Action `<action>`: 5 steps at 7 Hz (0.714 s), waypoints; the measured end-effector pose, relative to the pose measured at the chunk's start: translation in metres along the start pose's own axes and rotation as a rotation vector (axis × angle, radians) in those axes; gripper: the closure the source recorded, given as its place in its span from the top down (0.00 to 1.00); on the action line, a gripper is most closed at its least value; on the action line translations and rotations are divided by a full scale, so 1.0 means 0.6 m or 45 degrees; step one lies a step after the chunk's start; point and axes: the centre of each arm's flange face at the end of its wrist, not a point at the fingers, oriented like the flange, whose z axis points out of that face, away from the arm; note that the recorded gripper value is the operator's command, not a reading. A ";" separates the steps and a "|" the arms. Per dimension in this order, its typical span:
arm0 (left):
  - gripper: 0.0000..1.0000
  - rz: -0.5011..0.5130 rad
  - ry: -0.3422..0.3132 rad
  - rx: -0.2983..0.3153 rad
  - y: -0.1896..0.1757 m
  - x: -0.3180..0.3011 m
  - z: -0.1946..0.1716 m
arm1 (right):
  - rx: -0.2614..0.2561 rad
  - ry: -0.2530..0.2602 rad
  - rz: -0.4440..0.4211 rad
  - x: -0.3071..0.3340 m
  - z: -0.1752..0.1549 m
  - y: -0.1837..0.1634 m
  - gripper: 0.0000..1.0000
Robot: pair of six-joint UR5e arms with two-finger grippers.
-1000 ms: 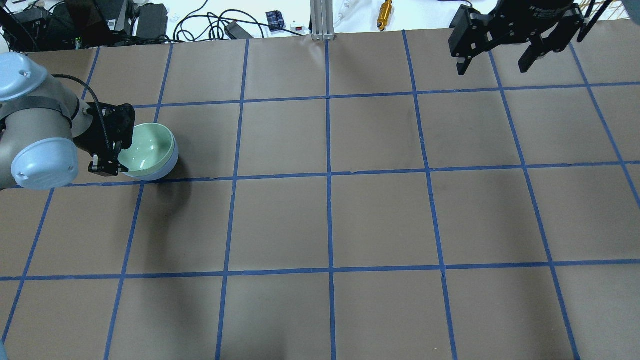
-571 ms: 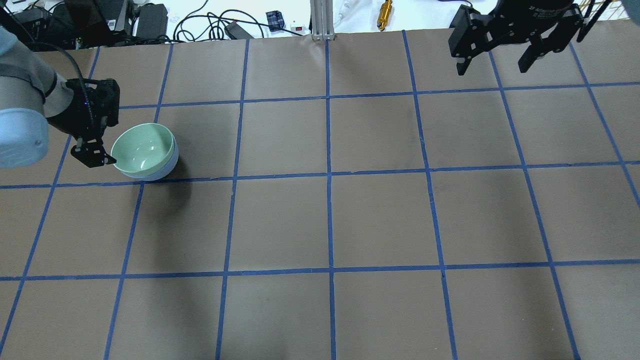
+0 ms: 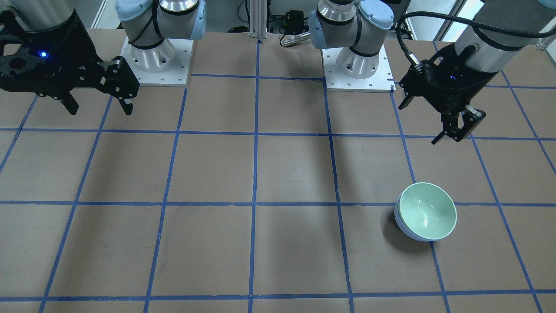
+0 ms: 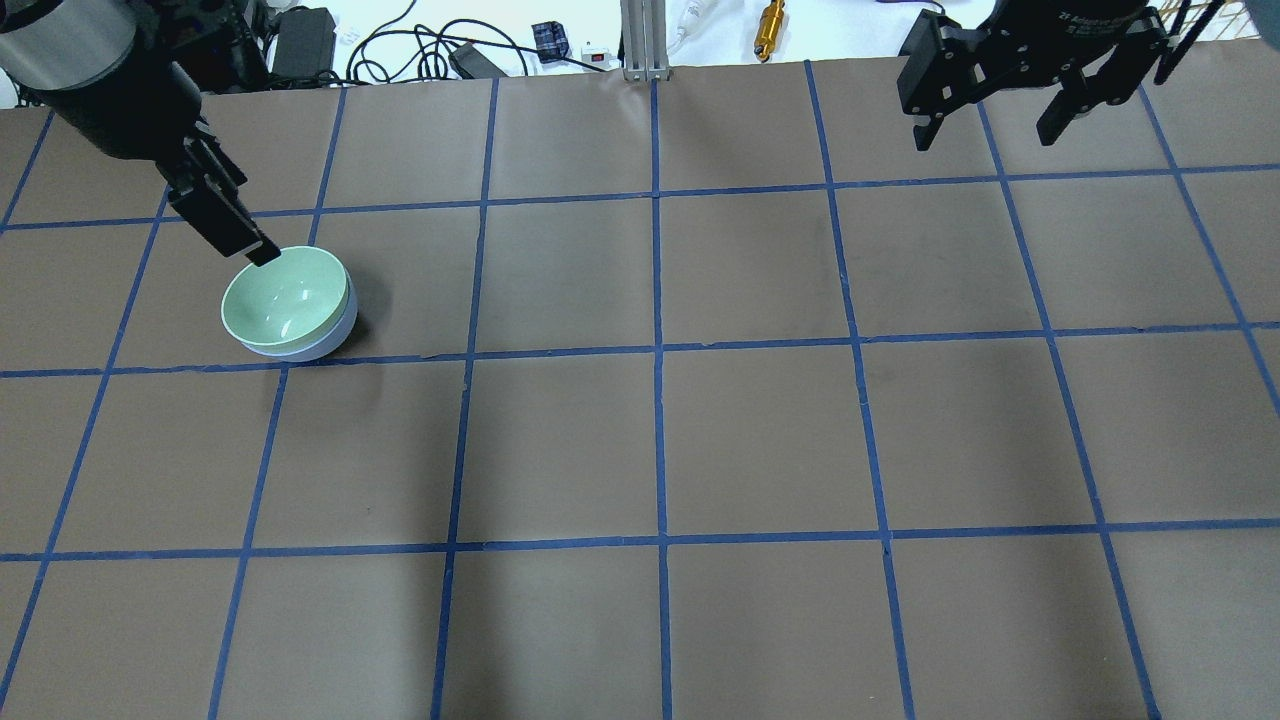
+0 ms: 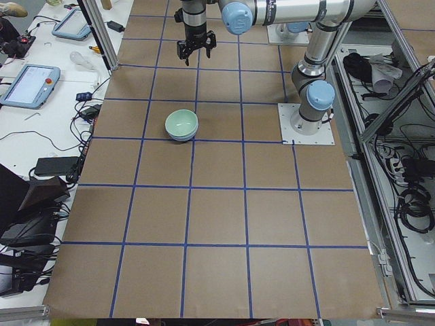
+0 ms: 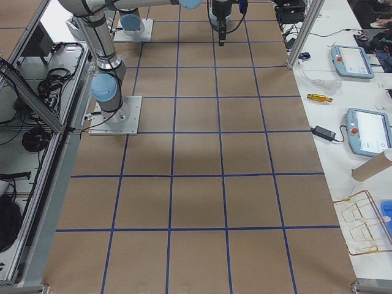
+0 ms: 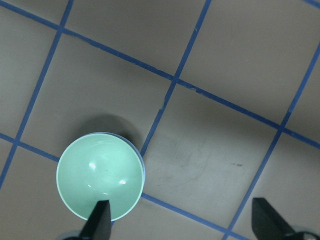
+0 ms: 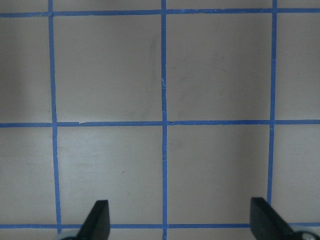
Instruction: Stack green bowl on blue bowl
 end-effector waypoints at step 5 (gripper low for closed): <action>1.00 -0.976 0.015 -0.021 -0.078 0.082 0.006 | 0.000 -0.001 0.000 0.000 0.000 0.000 1.00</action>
